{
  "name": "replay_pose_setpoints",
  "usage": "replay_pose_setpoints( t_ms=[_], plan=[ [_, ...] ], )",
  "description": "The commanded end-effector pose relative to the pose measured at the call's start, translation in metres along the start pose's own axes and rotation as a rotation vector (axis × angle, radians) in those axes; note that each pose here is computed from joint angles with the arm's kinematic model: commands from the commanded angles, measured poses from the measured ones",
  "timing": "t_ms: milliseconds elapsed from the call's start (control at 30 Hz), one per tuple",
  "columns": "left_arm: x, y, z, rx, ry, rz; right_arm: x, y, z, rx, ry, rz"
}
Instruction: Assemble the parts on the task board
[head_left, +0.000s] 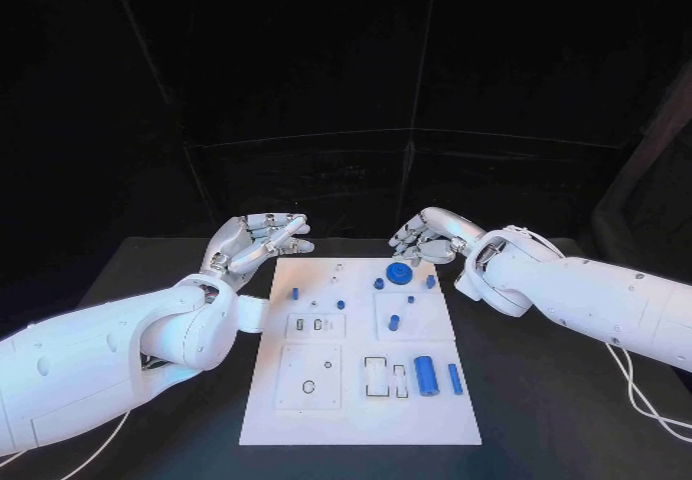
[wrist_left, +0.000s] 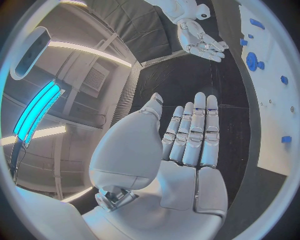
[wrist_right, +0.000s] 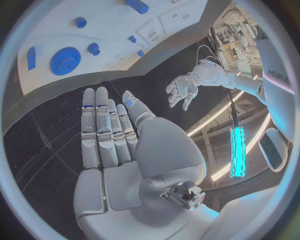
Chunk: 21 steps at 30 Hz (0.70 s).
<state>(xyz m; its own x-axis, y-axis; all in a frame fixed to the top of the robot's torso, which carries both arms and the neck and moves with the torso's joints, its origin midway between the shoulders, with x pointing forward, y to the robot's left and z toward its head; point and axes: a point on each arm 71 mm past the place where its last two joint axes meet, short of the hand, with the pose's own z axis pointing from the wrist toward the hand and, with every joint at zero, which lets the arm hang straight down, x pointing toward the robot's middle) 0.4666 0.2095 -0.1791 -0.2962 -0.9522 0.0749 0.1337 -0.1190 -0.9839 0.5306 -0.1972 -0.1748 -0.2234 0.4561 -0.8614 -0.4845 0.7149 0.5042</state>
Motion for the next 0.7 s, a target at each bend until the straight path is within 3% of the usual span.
replay_pose_setpoints(
  t_ms=[33, 300, 700],
  plan=[
    [0.0103, -0.0018, -0.0022, 0.001, 0.061, -0.029, 0.006, 0.001, 0.005, 0.046, 0.105, -0.243],
    [0.0164, -0.0024, -0.0058, -0.011, 0.094, -0.051, 0.009, 0.009, 0.016, 0.055, 0.158, -0.378],
    [0.0172, -0.0022, -0.0068, -0.020, 0.106, -0.058, 0.011, 0.019, 0.025, 0.046, 0.203, -0.426]
  ],
)
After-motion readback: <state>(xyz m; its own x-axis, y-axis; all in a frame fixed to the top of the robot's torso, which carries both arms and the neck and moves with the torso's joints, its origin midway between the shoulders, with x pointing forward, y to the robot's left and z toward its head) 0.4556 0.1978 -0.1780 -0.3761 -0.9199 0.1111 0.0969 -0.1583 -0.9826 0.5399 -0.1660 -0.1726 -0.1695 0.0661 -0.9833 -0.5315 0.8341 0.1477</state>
